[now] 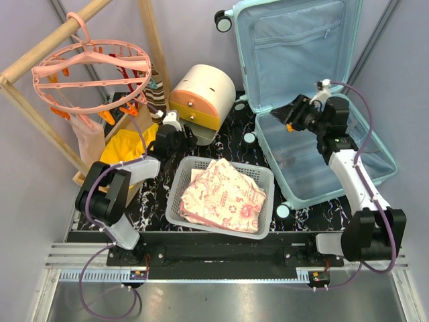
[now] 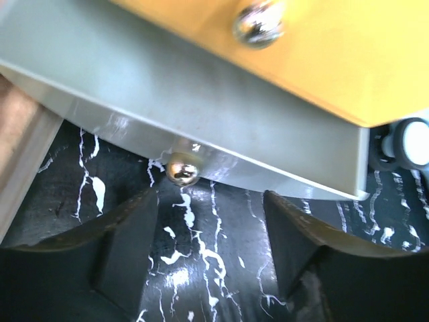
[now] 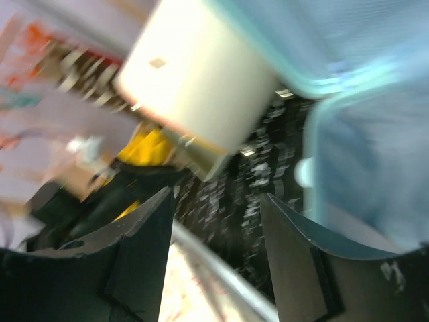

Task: Open, take out, and arrange the luggage
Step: Pick up the personal item from the luggage.

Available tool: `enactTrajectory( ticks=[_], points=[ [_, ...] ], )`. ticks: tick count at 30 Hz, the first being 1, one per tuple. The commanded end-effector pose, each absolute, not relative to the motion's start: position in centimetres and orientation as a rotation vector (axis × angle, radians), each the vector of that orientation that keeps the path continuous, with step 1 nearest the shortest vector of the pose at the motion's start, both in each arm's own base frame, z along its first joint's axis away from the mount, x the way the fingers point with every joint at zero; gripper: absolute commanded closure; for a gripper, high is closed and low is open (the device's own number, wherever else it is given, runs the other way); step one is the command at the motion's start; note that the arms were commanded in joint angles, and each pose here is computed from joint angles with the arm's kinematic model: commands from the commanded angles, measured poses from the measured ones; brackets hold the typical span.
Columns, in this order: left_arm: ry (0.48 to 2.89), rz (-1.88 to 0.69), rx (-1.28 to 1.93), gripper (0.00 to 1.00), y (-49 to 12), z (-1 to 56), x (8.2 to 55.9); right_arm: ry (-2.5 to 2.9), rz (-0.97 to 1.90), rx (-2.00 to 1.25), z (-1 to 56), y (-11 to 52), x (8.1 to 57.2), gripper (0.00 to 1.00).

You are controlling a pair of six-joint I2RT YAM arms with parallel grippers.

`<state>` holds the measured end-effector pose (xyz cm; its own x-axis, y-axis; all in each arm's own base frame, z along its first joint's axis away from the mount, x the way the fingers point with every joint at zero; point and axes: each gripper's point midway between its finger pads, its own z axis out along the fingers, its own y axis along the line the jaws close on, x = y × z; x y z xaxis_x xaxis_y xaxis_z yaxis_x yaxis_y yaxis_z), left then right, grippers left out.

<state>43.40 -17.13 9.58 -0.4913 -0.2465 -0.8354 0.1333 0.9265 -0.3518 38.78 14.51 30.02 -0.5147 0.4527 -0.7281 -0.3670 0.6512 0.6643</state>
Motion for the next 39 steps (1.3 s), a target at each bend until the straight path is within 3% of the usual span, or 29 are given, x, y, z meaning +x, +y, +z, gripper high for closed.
enactTrajectory(
  ticks=[1, 12, 23, 32, 39],
  points=[
    [1.899, -0.435, -0.001, 0.3, -17.2, 14.4, 43.0, 1.894, 0.83, 0.414, 25.2, 7.0, 43.2, 0.36],
    [1.847, -0.428, 0.016, 0.23, -16.0, 18.1, 38.8, 1.861, 0.665, 0.871, 15.4, 0.4, 49.9, 0.4],
    [1.842, -0.452, 0.001, 0.18, -14.4, 21.0, 34.4, 1.835, 0.425, 1.062, 9.5, -3.7, 51.9, 0.41],
    [1.816, -0.406, -0.024, 0.15, -12.6, 23.2, 32.5, 1.816, 0.44, 1.114, 6.5, -4.2, 55.5, 0.45],
    [1.831, -0.356, -0.026, 0.12, -11.6, 23.8, 31.6, 1.854, 0.452, 1.142, 3.7, -4.0, 57.1, 0.61]
  ],
)
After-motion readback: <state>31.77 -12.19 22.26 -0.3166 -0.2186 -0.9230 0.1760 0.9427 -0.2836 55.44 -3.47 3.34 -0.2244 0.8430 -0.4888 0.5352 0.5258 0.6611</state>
